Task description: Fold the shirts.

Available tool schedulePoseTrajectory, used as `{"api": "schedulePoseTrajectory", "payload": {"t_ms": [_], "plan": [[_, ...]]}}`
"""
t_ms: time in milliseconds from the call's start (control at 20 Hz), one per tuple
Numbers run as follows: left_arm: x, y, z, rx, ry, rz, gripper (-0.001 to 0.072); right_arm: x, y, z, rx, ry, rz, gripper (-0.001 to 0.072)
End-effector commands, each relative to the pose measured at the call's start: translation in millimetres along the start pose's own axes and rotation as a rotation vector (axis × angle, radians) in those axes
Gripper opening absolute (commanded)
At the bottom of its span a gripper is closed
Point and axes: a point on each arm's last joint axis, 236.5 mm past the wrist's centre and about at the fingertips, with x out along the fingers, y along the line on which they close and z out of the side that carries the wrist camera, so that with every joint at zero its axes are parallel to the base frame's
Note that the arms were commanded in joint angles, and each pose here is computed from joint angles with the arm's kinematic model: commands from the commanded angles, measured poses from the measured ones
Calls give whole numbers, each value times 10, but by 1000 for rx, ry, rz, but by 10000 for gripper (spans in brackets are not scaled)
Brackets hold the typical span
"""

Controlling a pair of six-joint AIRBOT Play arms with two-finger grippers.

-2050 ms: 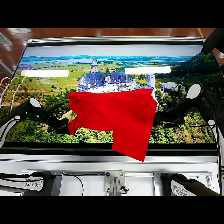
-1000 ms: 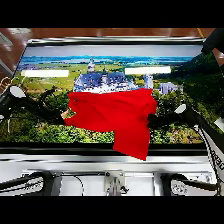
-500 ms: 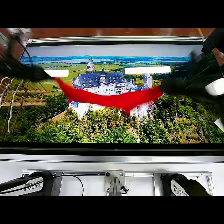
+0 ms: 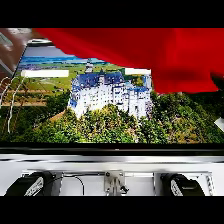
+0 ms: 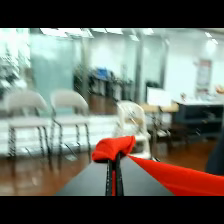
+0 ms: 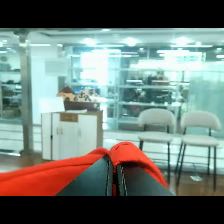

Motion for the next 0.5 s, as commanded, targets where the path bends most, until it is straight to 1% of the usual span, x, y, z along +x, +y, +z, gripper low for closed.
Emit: {"api": "schedulePoseTrajectory", "payload": {"t_ms": [0, 100, 250, 350, 450], "plan": [[-493, -76, 55, 140, 27, 90, 29, -463, -44, -222, -31, 161, -73, 69], [-592, -111, -181, 156, 141, 87, 29, -522, -99, -478, -39, 273, -94, 69], [-615, -115, -505, 149, 269, 67, 29, -474, -129, -594, -32, 317, -97, 69], [-623, -83, -776, 114, 358, 60, 29, -373, -165, -738, 0, 366, -100, 69], [-669, 21, -1137, 70, 480, 83, 29, -252, -216, -1147, 54, 520, -102, 69]]}}
